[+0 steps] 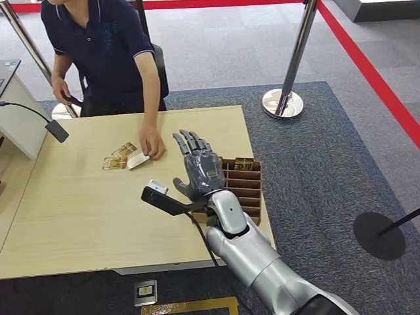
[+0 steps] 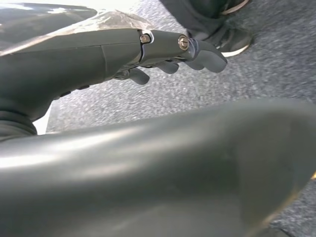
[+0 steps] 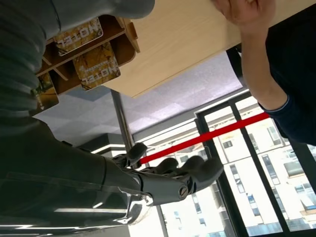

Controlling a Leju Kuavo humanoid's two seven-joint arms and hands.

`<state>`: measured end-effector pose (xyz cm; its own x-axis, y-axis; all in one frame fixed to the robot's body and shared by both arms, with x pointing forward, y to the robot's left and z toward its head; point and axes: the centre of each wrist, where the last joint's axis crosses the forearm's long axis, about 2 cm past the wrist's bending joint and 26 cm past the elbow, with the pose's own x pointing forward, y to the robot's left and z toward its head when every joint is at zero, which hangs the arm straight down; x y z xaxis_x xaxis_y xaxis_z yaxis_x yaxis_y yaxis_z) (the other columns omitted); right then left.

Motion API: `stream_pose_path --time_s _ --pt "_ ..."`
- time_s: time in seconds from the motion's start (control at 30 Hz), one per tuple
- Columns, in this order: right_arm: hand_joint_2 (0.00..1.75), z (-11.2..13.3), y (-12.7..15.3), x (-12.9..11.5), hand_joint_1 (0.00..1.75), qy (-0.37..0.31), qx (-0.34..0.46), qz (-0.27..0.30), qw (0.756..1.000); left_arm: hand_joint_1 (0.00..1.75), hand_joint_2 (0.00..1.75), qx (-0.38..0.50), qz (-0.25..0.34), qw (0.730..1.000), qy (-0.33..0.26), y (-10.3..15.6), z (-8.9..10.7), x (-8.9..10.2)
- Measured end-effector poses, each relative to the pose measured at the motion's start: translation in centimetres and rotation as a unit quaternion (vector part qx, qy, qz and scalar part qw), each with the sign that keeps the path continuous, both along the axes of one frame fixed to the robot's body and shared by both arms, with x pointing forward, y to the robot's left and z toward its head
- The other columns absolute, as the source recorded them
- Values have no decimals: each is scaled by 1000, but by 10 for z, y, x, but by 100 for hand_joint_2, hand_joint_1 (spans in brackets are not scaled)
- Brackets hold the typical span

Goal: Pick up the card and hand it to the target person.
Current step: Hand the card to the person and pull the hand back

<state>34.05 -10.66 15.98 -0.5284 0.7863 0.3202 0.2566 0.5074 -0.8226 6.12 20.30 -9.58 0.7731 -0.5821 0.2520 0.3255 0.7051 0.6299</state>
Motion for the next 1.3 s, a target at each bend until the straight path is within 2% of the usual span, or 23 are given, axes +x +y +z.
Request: stream_pose_path --time_s 0.2,0.3,0.4,0.47,0.5,0.57,0.6,0.7,0.8,0.87,0.9,1.0,1.03,1.07,1.13,1.17,1.23,1.3 --pt "175 -19 -79 -29 0 -53 45 -132 989 0 0 -2 9 1000 -1 1 -1 -3" --pt "175 -14 -137 -55 0 -105 74 -231 964 0 0 -1 15 1000 -1 3 -1 -4" --pt "175 -19 -199 -89 0 -143 102 -342 923 0 0 0 20 1000 -1 7 -2 -4" --pt "175 -45 -245 -129 0 -139 132 -437 879 0 0 0 30 1000 3 7 -2 -5" --pt "175 -60 -260 -148 0 -134 143 -464 864 0 0 0 33 999 4 7 -2 -5" --pt "175 -87 -276 -167 0 -95 177 -503 841 0 0 0 42 999 6 7 -2 -6" --pt "175 -103 -279 -170 0 -58 206 -515 830 0 0 -1 47 999 7 7 -2 -7" --pt "175 -163 -294 -186 0 86 296 -568 763 0 0 -3 51 999 7 7 -2 -9" --pt "175 -209 -294 -205 0 201 328 -610 693 0 0 -6 46 999 5 7 -3 -9" --pt "175 -239 -277 -228 0 326 337 -627 623 0 0 -7 40 999 2 9 -3 -9" --pt "175 -247 -266 -239 0 372 336 -627 596 0 0 -8 38 999 1 9 -3 -9" --pt "175 -260 -230 -264 0 485 338 -616 521 0 131 -11 33 999 -2 10 -3 -9" --pt "175 -263 -216 -271 0 530 338 -608 485 0 175 -12 28 1000 -2 10 -3 -8" --pt "175 -265 -200 -279 0 570 337 -599 451 0 175 -15 24 1000 -3 9 -3 -8" --pt "175 -267 -179 -286 0 613 338 -585 410 0 175 -19 19 1000 -5 7 -3 -9" --pt "175 -267 -170 -288 0 627 338 -579 397 0 175 -22 15 1000 -4 6 -3 -9" --pt "175 -267 -158 -287 0 648 336 -562 389 0 175 -30 7 1000 -2 5 -3 -10" --pt "175 -266 -152 -286 0 659 332 -546 398 0 175 -34 2 999 -1 6 -3 -10"
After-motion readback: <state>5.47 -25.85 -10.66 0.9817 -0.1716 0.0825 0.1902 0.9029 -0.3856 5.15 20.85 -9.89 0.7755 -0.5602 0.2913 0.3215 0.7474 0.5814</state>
